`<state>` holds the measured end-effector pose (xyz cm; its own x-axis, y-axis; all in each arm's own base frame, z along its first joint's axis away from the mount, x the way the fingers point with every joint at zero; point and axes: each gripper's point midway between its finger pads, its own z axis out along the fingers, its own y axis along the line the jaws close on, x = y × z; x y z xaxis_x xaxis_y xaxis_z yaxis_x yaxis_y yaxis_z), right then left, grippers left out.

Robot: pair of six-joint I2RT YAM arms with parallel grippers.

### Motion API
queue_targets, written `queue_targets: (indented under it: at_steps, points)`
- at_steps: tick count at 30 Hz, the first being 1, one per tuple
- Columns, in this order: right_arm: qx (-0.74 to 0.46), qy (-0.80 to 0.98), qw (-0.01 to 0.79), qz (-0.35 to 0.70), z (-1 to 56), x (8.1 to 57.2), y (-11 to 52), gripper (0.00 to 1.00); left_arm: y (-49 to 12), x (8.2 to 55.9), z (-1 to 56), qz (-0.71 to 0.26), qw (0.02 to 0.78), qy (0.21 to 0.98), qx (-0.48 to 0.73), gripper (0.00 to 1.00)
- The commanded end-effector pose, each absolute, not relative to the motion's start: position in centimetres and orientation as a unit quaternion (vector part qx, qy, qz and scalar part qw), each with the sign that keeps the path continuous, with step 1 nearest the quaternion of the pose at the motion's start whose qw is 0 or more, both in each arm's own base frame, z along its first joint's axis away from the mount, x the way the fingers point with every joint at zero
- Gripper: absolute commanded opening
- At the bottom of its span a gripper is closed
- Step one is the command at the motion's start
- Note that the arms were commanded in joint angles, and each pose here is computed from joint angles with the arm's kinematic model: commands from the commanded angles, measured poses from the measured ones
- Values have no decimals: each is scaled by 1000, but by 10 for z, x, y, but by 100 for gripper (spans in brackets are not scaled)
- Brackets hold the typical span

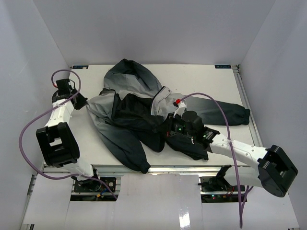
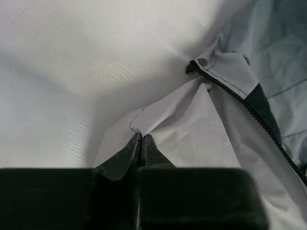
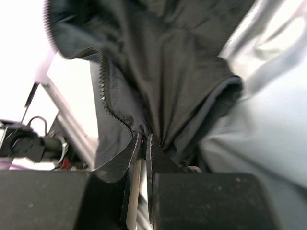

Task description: Zip up the jacket

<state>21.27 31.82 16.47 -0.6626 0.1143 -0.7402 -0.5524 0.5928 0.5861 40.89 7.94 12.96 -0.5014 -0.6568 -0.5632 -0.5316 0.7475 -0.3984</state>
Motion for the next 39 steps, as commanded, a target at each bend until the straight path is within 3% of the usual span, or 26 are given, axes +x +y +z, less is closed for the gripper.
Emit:
queue_targets:
  at_steps: [1,3,5,10,15,20,27,29,31,35,39]
  points:
    - [-160,776,388,471,192,196,341,8,72,403,190,-112,438,836,-310,28]
    - [-158,772,396,471,202,199,344,8,71,394,193,-108,445,833,-311,45]
    - [-153,769,415,462,218,210,345,8,68,390,199,-113,453,830,-306,51]
    - [-105,768,472,420,261,263,330,8,60,379,214,-127,470,822,-295,53]
    - [-62,792,449,410,240,293,314,8,14,372,221,-180,472,832,-230,51]
    - [-49,805,431,405,214,297,310,8,-53,364,219,-237,451,848,-142,54]
    - [-58,820,416,389,188,296,308,8,-66,346,224,-238,468,843,-119,54]
    - [-65,824,418,377,183,300,308,16,-88,332,223,-255,465,843,-86,53]
    - [-70,826,424,366,185,308,308,30,-119,319,217,-272,452,849,-37,53]
    - [-66,837,424,338,183,320,300,50,-164,301,201,-282,422,861,28,53]
    - [-50,838,450,306,192,327,282,63,-207,285,195,-273,416,865,68,53]
